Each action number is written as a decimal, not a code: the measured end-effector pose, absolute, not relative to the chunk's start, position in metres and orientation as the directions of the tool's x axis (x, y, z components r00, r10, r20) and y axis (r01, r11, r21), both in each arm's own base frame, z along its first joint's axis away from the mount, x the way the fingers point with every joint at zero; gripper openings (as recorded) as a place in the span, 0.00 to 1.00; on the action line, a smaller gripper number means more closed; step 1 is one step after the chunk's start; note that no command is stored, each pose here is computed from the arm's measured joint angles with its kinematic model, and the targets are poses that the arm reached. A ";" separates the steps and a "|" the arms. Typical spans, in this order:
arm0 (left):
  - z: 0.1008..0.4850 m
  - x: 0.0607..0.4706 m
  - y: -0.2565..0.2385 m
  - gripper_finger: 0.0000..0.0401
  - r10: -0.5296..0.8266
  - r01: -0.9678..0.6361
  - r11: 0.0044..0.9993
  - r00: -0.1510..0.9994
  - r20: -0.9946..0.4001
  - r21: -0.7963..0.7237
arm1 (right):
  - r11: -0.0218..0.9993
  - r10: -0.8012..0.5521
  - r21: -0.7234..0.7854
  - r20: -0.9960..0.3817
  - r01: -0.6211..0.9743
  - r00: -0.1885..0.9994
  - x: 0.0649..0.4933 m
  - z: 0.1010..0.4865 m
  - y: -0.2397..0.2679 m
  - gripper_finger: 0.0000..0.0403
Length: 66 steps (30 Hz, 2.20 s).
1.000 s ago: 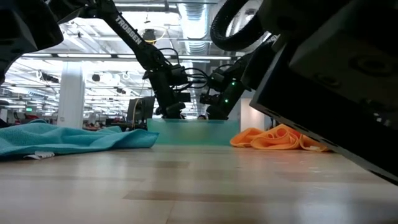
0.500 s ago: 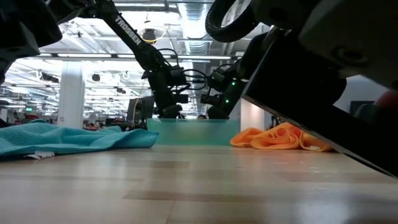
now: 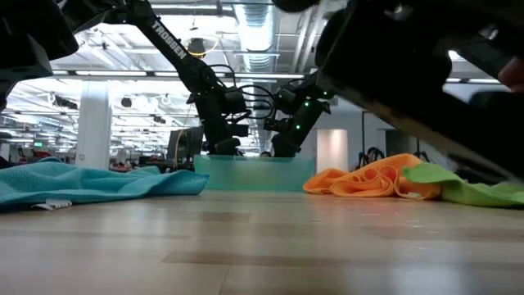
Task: Roll microfiber towels into tight, uniform cylinder then place into a basket
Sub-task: Put the rolled yellow microfiber towel into the green bin
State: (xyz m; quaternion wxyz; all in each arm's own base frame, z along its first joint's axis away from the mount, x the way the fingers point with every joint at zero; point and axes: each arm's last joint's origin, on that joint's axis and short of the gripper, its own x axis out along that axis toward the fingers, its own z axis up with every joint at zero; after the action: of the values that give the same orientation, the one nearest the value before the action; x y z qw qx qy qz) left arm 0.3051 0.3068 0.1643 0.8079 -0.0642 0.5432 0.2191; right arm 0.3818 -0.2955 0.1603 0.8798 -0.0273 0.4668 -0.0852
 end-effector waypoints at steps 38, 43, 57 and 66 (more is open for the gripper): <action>0.182 0.306 0.299 0.60 0.301 -0.430 0.891 0.323 -0.897 0.144 | 0.997 -0.072 -0.038 -0.763 0.067 0.642 0.378 0.210 -0.290 0.30; 0.182 0.310 0.295 0.60 0.297 -0.425 0.894 0.328 -0.897 0.141 | 0.996 -0.079 -0.025 -0.721 0.088 0.688 0.383 0.197 -0.286 0.28; 0.189 0.311 0.288 0.60 0.345 -0.416 0.885 0.281 -0.895 0.211 | 0.994 -0.069 0.004 -0.738 0.106 0.672 0.379 0.177 -0.281 0.18; 0.214 0.306 0.283 0.60 0.372 -0.410 0.883 0.311 -0.875 0.230 | 0.993 -0.067 0.013 -0.759 0.119 0.648 0.369 0.178 -0.288 0.17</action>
State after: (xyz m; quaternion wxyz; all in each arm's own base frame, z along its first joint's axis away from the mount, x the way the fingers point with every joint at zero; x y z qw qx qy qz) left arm 0.3056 0.2827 0.2143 0.8095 -0.0177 0.5350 0.2414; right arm 0.3693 -0.2882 0.1777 0.9072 0.0308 0.4165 -0.0512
